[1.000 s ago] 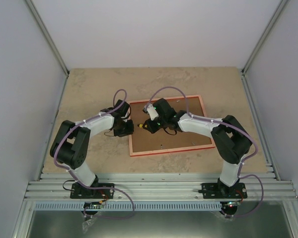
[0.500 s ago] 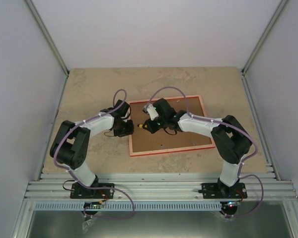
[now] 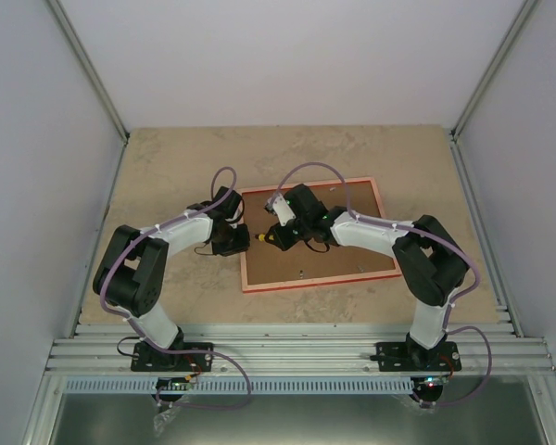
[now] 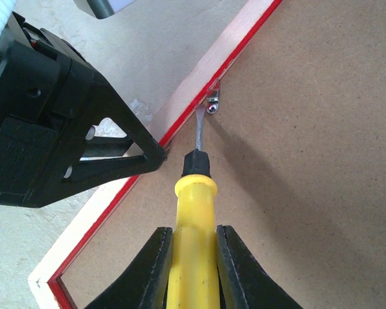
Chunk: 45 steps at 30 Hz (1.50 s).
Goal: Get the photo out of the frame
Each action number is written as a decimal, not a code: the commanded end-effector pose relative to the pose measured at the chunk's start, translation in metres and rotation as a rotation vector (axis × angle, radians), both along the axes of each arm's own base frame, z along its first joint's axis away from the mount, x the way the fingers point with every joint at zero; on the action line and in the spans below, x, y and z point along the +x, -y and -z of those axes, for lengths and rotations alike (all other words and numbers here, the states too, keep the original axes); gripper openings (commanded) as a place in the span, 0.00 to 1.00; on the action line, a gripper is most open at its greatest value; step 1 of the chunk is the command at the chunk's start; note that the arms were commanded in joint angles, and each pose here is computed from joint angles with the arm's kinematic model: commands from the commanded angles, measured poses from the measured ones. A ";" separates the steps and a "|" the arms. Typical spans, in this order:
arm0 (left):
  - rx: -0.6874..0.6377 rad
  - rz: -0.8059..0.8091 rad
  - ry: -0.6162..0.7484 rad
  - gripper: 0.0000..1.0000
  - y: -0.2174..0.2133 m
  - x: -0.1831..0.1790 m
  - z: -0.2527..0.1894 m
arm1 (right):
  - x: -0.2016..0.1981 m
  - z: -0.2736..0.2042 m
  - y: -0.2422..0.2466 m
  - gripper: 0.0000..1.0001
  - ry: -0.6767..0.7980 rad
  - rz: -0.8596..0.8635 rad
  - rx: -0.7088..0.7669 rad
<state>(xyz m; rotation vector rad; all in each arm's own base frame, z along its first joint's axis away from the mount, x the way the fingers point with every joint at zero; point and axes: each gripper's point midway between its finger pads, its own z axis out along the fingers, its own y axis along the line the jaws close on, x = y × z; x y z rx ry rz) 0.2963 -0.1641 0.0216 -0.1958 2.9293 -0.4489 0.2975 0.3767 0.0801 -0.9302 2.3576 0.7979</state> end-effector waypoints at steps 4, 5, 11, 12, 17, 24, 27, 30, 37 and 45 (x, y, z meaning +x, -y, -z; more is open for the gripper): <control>0.035 0.008 -0.100 0.20 -0.008 -0.023 0.026 | 0.013 0.005 -0.005 0.01 0.036 0.029 -0.019; 0.035 0.008 -0.101 0.20 -0.008 -0.023 0.026 | 0.015 0.004 -0.005 0.01 0.040 0.036 -0.017; 0.035 0.010 -0.109 0.20 -0.008 -0.026 0.028 | 0.024 -0.004 -0.005 0.00 0.074 0.071 -0.004; 0.034 0.009 -0.107 0.20 -0.008 -0.026 0.027 | 0.026 -0.004 -0.005 0.01 0.080 0.080 -0.005; 0.041 0.005 -0.102 0.19 -0.010 -0.026 0.027 | 0.034 -0.011 0.002 0.00 0.105 0.131 0.003; 0.045 0.000 -0.101 0.19 -0.011 -0.025 0.027 | 0.037 -0.017 0.014 0.01 0.124 0.178 0.012; 0.053 0.000 -0.100 0.18 -0.012 -0.025 0.028 | 0.037 -0.019 0.018 0.01 0.127 0.190 0.013; 0.065 -0.004 -0.097 0.18 -0.014 -0.025 0.028 | 0.036 -0.021 0.023 0.00 0.130 0.201 0.009; 0.066 0.004 -0.083 0.18 -0.014 -0.021 0.024 | 0.016 -0.019 0.010 0.01 0.103 0.064 0.036; 0.075 0.018 -0.077 0.18 -0.014 -0.020 0.025 | 0.009 -0.014 -0.002 0.01 0.084 -0.007 0.042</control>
